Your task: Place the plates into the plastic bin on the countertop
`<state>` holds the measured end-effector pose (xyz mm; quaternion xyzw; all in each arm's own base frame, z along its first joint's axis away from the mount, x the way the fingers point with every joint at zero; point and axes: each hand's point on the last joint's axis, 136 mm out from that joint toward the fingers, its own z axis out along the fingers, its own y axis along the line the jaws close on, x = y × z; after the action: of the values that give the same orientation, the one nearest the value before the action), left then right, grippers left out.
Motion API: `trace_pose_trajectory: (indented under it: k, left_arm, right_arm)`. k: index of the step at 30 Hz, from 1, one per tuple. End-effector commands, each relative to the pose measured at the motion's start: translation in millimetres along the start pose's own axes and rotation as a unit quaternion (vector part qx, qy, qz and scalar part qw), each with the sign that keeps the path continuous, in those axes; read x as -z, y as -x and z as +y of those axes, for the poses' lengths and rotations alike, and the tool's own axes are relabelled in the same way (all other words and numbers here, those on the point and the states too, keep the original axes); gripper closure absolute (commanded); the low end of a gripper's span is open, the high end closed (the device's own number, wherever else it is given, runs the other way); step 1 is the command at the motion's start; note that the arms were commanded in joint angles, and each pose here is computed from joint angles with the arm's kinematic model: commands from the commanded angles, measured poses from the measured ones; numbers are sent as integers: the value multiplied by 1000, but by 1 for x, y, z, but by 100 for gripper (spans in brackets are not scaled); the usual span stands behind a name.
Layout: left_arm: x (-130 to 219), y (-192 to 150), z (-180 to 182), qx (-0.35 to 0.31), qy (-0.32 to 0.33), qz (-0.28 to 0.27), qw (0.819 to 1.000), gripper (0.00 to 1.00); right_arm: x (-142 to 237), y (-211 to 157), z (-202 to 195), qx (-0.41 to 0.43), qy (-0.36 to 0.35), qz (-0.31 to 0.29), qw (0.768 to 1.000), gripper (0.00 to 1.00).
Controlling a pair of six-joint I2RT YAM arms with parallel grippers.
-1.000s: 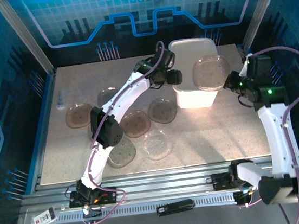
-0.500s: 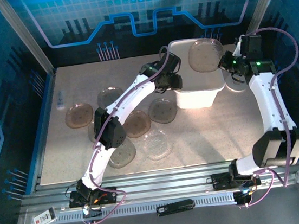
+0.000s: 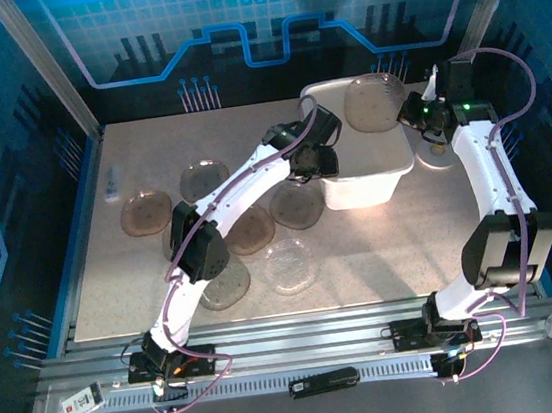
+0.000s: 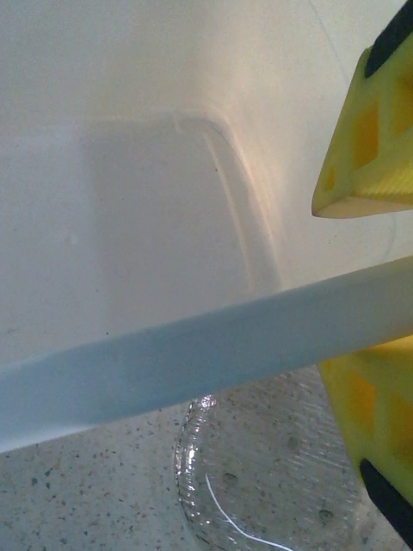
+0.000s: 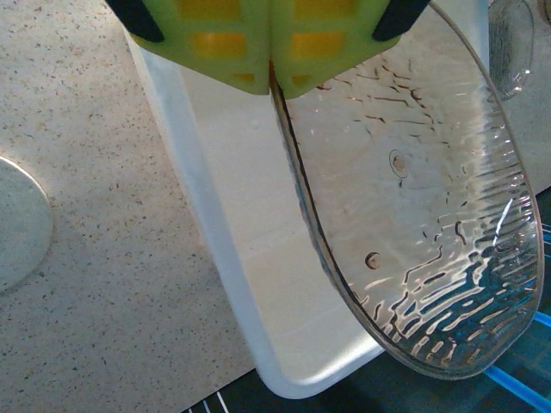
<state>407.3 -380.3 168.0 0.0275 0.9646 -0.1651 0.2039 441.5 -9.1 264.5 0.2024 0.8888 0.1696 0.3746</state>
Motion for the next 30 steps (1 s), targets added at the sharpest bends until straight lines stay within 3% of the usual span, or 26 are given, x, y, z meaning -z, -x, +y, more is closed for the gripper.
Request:
trace_pose_trajectory:
  k: [1,16,22,30]
  left_arm:
    - [16,-22,-4,0,-3,30,1000,64]
    - [31,-54,-10,-5,-11,59,998,59]
    - [47,-40,-9,-24,-8,27,999,34]
    - [83,-1,5,-48,-23,-26,998,28]
  right_arm:
    - [3,7,15,23,15,-6,1000,100]
    - [-8,-23,21,51,-9,38,998,100]
    - [-15,-30,26,48,-18,52,997,100]
    - [-30,-42,21,41,-54,88,994,100]
